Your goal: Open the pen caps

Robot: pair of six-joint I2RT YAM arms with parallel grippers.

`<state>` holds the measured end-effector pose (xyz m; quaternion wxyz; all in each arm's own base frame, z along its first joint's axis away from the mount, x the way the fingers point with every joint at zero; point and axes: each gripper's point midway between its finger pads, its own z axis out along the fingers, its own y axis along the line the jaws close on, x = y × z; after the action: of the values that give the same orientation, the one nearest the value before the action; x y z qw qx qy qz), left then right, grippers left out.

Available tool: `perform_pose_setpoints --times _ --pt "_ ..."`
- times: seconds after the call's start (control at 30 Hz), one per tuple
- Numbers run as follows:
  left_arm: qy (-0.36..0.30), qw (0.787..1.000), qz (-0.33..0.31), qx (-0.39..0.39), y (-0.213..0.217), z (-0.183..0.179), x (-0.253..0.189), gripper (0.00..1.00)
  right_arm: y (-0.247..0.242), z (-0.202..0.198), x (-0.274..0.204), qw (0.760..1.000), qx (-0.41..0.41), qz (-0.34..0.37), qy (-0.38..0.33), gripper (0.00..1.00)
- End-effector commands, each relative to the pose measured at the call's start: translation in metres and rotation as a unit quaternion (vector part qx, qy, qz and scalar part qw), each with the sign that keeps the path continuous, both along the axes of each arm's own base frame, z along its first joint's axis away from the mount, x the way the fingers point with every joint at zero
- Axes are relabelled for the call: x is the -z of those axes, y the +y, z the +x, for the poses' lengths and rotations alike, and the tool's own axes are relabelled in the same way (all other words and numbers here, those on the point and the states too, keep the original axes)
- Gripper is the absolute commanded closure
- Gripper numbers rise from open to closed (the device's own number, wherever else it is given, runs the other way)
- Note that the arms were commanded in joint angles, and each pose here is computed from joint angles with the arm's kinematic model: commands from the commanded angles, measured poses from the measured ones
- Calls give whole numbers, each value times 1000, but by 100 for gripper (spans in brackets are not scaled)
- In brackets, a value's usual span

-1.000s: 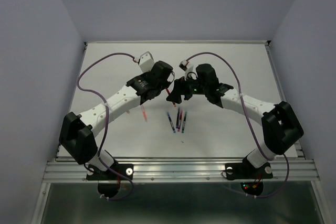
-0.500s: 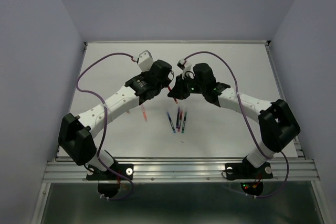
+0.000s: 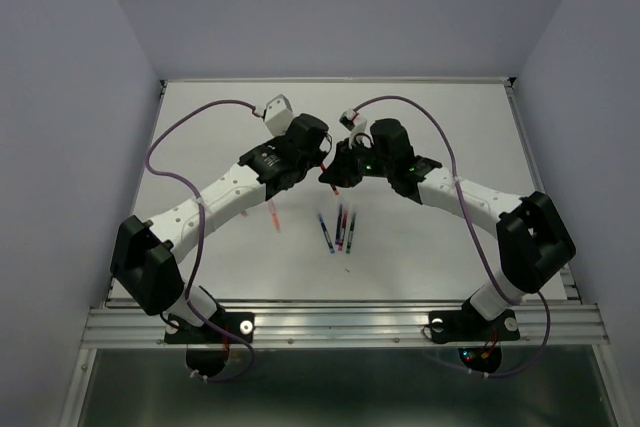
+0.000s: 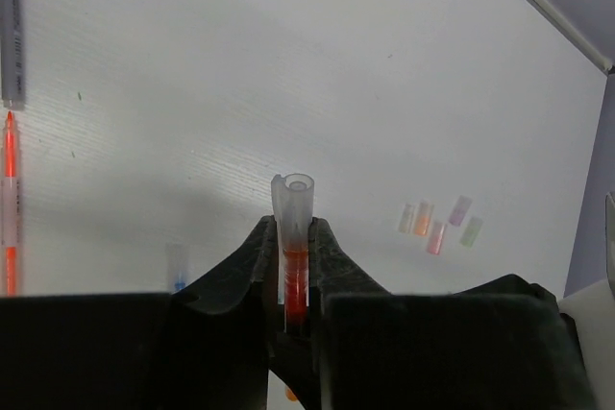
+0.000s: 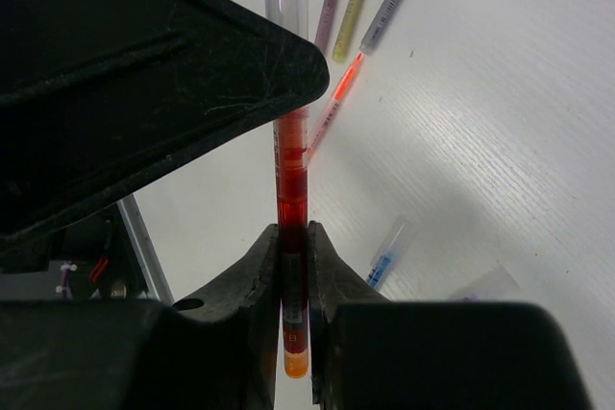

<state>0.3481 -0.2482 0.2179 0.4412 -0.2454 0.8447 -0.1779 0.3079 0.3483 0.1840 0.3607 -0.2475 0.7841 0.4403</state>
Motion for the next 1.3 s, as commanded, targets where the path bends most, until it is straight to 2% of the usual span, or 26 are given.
perform_pose_setpoints --times 0.0,0.03,0.07,0.27,0.5,0.6,0.67,0.73,0.83,0.93,1.0,1.03,1.13,1.27 --pt "-25 1000 -5 -14 3 8 -18 86 9 -5 -49 997 -25 56 -50 99" --pt "-26 1000 -2 -17 4 8 -19 96 9 -5 -48 997 -25 55 -50 99" --pt "-29 999 5 -29 10 10 -19 100 8 -7 -45 997 -24 53 -46 99" --pt "-63 994 25 -88 46 36 -31 100 -6 -33 -37 997 -52 37 -42 99" --pt "-119 980 15 -161 94 80 -64 100 -28 -84 -14 996 -88 22 5 99" --pt "-121 979 22 -165 101 88 -73 100 -38 -89 -2 998 -65 7 22 99" --pt "-118 980 21 -158 102 88 -72 100 -45 -70 3 1000 -7 -14 10 99" --pt "-111 983 25 -144 101 83 -68 100 -57 -53 17 998 43 -44 30 99" --pt "-60 991 55 -103 97 69 -31 100 -86 -7 24 986 146 -72 39 99" --pt "9 994 75 -74 95 49 21 100 -124 33 51 964 230 -109 71 99" --pt "49 994 82 -54 94 33 58 100 -149 52 75 941 282 -166 81 98" --pt "71 992 91 -47 96 25 78 100 -171 63 95 917 329 -211 82 97" --pt "101 990 94 -35 93 18 103 100 -193 78 110 892 367 -251 81 95" --pt "116 987 105 -29 90 22 117 100 -194 90 126 886 370 -265 94 93"
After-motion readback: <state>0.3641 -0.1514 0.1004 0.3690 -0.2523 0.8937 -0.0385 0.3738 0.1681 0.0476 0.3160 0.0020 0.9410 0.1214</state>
